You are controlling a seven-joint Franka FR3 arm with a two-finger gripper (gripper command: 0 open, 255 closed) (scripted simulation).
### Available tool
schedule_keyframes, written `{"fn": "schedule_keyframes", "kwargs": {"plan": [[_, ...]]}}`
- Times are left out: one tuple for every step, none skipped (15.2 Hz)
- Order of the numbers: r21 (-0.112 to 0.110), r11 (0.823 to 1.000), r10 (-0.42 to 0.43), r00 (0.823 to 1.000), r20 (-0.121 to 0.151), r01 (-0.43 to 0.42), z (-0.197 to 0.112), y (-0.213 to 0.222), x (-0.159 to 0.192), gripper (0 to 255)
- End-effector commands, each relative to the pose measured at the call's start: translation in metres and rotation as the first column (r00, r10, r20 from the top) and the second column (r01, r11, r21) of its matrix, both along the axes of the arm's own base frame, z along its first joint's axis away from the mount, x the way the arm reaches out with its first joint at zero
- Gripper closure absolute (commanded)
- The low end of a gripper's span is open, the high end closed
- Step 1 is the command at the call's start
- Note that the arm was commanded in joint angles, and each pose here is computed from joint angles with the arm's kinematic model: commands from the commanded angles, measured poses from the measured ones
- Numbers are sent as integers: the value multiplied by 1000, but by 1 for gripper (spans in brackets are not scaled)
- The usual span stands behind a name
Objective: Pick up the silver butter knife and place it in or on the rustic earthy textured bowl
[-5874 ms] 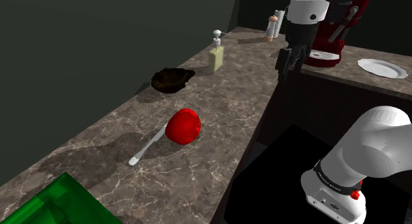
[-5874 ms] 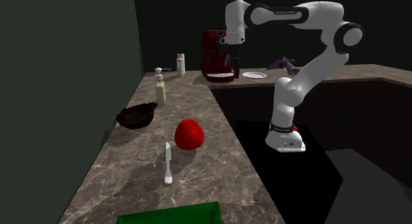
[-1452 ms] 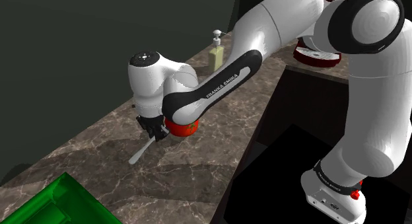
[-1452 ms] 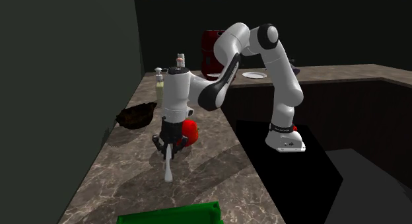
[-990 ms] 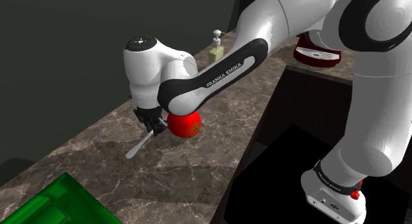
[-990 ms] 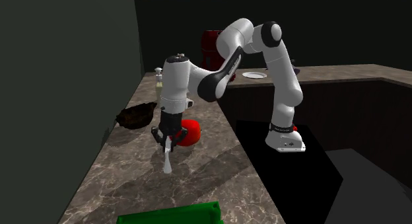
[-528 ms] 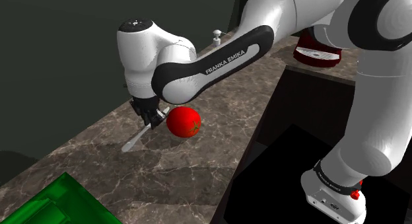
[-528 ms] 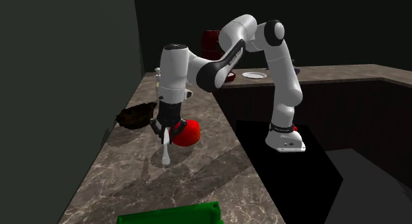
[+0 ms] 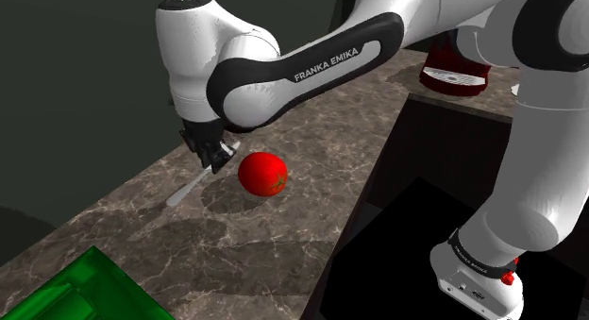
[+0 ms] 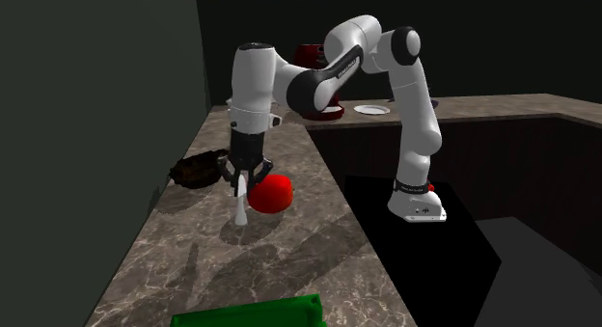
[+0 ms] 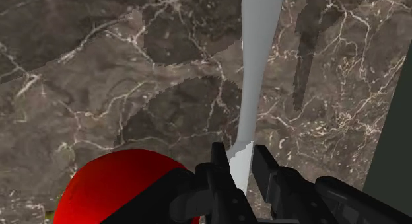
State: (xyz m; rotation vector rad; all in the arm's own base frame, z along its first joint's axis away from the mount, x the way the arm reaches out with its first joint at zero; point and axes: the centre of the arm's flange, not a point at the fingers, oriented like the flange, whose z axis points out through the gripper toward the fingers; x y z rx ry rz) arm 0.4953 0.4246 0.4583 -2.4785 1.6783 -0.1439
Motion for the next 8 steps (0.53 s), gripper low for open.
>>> {"fn": "schedule_keyframes", "kwargs": {"plan": [[0, 1000, 0, 1000, 0, 0, 11, 0, -1, 255], [0, 1000, 0, 1000, 0, 0, 16, 0, -1, 255], [0, 1000, 0, 1000, 0, 0, 21, 0, -1, 255], [0, 1000, 0, 1000, 0, 0, 26, 0, -1, 255], [0, 1000, 0, 1000, 0, 0, 32, 0, -1, 255], [0, 1000, 0, 1000, 0, 0, 37, 0, -1, 255], [0, 1000, 0, 1000, 0, 0, 42, 0, -1, 255], [0, 1000, 0, 1000, 0, 0, 48, 0, -1, 255]]}}
